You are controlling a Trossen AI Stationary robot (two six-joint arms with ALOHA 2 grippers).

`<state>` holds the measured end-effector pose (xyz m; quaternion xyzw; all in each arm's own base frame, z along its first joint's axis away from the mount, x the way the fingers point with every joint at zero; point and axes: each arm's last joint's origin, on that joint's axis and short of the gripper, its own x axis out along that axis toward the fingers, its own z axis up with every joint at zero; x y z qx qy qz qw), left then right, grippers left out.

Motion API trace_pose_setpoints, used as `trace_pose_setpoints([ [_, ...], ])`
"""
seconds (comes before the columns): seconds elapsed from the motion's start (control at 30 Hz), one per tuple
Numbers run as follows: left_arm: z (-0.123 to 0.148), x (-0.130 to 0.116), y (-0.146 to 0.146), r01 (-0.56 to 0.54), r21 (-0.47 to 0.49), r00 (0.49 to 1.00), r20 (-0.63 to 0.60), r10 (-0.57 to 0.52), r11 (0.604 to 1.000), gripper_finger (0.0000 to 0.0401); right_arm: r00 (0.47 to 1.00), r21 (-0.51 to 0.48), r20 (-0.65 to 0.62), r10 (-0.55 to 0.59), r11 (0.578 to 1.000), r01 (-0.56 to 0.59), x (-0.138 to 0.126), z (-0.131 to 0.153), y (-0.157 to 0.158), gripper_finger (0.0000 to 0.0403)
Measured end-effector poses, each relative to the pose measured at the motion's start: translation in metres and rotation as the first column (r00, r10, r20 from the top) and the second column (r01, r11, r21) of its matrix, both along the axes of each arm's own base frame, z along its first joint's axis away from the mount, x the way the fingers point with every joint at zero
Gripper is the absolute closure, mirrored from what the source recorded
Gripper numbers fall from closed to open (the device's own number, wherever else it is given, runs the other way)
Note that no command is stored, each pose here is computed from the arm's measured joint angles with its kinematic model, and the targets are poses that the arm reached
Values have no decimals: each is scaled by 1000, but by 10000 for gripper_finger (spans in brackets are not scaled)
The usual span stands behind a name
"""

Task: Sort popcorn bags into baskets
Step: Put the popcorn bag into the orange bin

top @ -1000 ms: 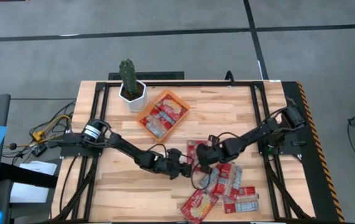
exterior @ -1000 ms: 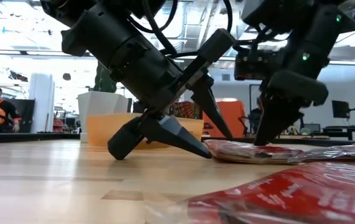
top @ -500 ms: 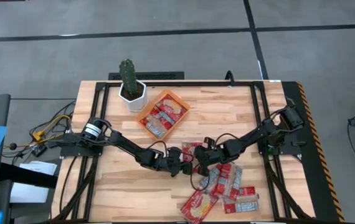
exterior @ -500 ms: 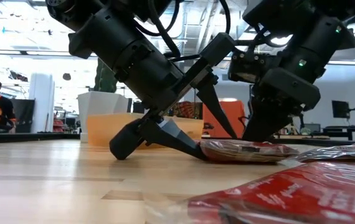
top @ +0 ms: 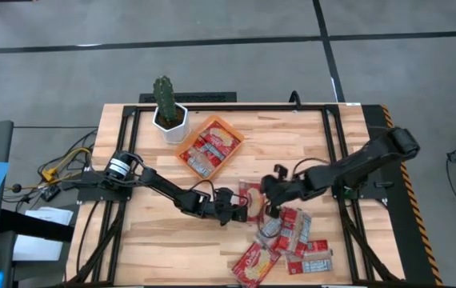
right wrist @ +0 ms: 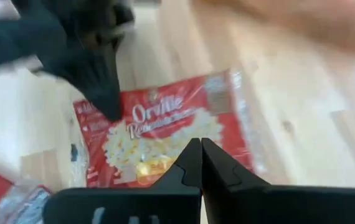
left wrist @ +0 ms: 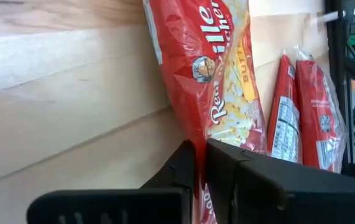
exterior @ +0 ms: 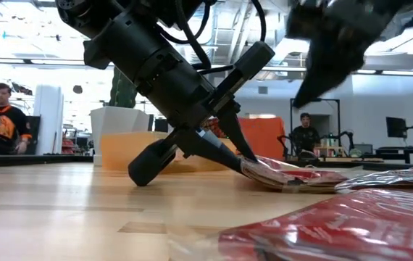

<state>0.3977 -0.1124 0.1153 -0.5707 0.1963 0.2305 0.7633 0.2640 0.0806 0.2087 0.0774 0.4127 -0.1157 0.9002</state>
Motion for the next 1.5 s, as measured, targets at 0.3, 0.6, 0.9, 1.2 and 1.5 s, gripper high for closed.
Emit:
trace_pose_setpoints([
  [0.3,53,-2,-8,25,-66,990,139,-15,998,399,986,-72,147,-81,993,92,-53,59,-16,368],
  [0.6,133,-35,0,-206,1,938,285,197,979,400,975,-79,194,-105,989,123,-78,77,-27,385],
  [0.9,158,-86,39,-547,150,835,164,524,824,398,980,-111,160,-119,984,138,-69,68,-25,369],
  [1.2,126,-109,58,-728,48,685,41,727,684,394,982,-95,115,-151,982,162,-61,57,-22,382],
  [1.5,72,-122,70,-774,-81,625,64,778,628,393,981,-112,96,-169,977,179,-52,50,-23,369],
])
